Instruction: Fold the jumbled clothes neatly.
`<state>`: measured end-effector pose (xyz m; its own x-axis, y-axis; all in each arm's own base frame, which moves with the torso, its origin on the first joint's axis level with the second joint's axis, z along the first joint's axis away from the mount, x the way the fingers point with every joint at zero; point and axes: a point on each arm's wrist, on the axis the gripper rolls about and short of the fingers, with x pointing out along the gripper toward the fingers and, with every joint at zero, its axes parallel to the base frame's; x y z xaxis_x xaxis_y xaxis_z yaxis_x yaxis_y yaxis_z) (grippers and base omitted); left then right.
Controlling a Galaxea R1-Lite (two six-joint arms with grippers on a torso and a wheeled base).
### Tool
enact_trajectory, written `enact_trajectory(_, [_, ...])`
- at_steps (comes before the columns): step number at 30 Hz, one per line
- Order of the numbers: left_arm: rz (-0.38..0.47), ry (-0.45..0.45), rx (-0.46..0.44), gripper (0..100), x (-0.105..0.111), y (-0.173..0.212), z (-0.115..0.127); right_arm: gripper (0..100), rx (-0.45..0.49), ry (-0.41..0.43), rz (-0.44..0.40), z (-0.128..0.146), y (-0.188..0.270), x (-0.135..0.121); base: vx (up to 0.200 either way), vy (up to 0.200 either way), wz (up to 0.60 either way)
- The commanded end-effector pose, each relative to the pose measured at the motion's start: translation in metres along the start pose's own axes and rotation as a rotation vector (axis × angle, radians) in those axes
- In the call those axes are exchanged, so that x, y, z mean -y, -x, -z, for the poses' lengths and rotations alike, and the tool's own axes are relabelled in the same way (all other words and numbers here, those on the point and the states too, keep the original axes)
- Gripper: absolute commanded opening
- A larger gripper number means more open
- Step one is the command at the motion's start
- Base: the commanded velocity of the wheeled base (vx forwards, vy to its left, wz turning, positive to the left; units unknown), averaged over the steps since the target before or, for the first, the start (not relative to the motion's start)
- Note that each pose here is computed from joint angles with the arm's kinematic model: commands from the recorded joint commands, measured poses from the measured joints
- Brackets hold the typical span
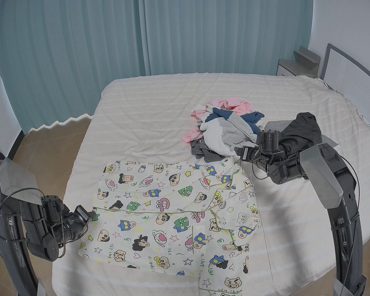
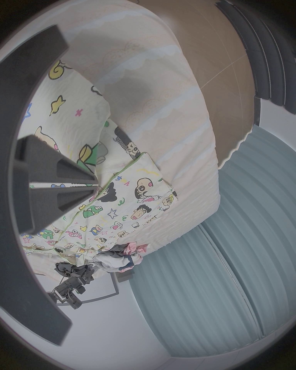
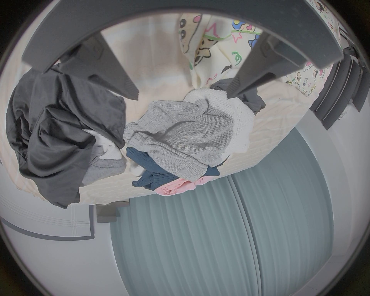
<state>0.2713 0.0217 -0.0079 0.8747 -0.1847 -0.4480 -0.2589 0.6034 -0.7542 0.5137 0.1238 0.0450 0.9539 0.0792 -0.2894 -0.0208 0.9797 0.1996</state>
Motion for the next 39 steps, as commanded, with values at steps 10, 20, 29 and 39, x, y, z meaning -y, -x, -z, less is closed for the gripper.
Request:
enact_trajectory(10, [0.014, -0.005, 0.01, 0, 0.002, 0.0, -0.001, 100, -0.233, -0.181, -0.033, 0.025, 0.083, 0.017, 0.0, 0.0, 0.0])
enact_trajectory(20, [0.015, -0.005, 0.009, 0, 0.002, 0.0, -0.001, 100, -0.421, -0.352, -0.048, 0.049, 0.143, 0.022, 0.0, 0.0, 0.0])
enact_trajectory(29, [0.016, -0.006, 0.01, 0, 0.002, 0.0, -0.001, 100, -0.546, -0.397, -0.033, 0.074, 0.175, 0.021, 0.0, 0.0, 0.0])
enact_trajectory(39, [0.014, -0.007, 0.008, 0, 0.002, 0.0, 0.0, 100, -0.57, -0.436, -0.062, 0.094, 0.189, 0.008, 0.0, 0.0, 0.0])
